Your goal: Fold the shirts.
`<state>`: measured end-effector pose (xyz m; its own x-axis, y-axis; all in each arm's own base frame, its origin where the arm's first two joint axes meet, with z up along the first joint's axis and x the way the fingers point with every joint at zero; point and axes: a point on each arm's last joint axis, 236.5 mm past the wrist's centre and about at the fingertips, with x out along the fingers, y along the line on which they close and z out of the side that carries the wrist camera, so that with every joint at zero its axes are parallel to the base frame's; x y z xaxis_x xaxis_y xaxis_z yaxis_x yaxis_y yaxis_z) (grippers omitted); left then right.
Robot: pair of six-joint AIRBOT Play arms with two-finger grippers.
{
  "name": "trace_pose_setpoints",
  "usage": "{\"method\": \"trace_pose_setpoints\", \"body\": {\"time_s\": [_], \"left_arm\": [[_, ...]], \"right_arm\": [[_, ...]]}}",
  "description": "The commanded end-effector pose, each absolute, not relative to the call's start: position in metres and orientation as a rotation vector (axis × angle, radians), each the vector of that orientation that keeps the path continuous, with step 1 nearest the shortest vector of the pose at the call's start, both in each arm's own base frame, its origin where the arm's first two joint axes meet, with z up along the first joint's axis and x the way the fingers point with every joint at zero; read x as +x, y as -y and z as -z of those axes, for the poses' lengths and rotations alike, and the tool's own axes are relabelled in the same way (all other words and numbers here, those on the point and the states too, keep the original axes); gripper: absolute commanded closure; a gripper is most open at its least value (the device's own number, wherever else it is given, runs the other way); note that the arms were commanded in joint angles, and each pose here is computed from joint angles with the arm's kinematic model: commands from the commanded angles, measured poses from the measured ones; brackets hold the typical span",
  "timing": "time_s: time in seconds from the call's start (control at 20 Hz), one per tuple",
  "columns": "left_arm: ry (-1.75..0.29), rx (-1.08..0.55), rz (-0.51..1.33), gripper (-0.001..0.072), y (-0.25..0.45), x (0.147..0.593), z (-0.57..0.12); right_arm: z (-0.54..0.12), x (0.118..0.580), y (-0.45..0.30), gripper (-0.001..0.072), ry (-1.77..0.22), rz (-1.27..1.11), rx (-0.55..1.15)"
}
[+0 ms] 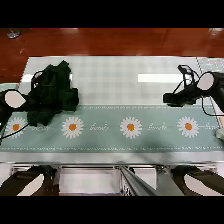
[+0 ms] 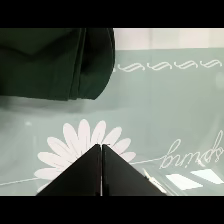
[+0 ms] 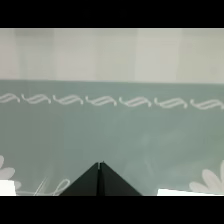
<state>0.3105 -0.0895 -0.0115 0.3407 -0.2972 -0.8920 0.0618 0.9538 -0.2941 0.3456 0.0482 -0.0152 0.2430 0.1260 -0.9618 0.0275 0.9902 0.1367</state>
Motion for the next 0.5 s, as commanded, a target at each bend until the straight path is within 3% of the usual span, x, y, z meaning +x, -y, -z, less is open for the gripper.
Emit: {"method": "trace_pose_setpoints", "body": {"time_s": [0.0,0.05,0.15,0.25,0.35,0.45], "left_arm": [[-1.111,-0.126,0.165,0.0190,0.064,0.333,0.008],[-1.077,-0.089,0.050,0.0006,0.032,0.344,0.004],[-1.031,-0.074,-0.204,0.0006,-0.047,0.351,-0.009],[-0.990,-0.173,-0.360,0.0006,-0.106,0.346,-0.014],[-0.972,-0.304,-0.421,0.0006,-0.134,0.347,0.000],[-1.103,-0.385,-0.390,0.0006,-0.122,0.335,0.033]], "right_arm": [[0.002,0.390,-0.043,0.0381,-1.131,-0.035,0.149],[0.001,0.397,-0.038,0.0079,-1.102,-0.018,0.136],[0.009,0.398,-0.030,0.0074,-1.119,0.006,0.119],[0.020,0.391,-0.026,0.0075,-1.170,0.016,0.098],[0.022,0.390,-0.031,0.0078,-1.177,0.008,0.121],[0.022,0.391,-0.033,0.0079,-1.176,0.004,0.136]]}}
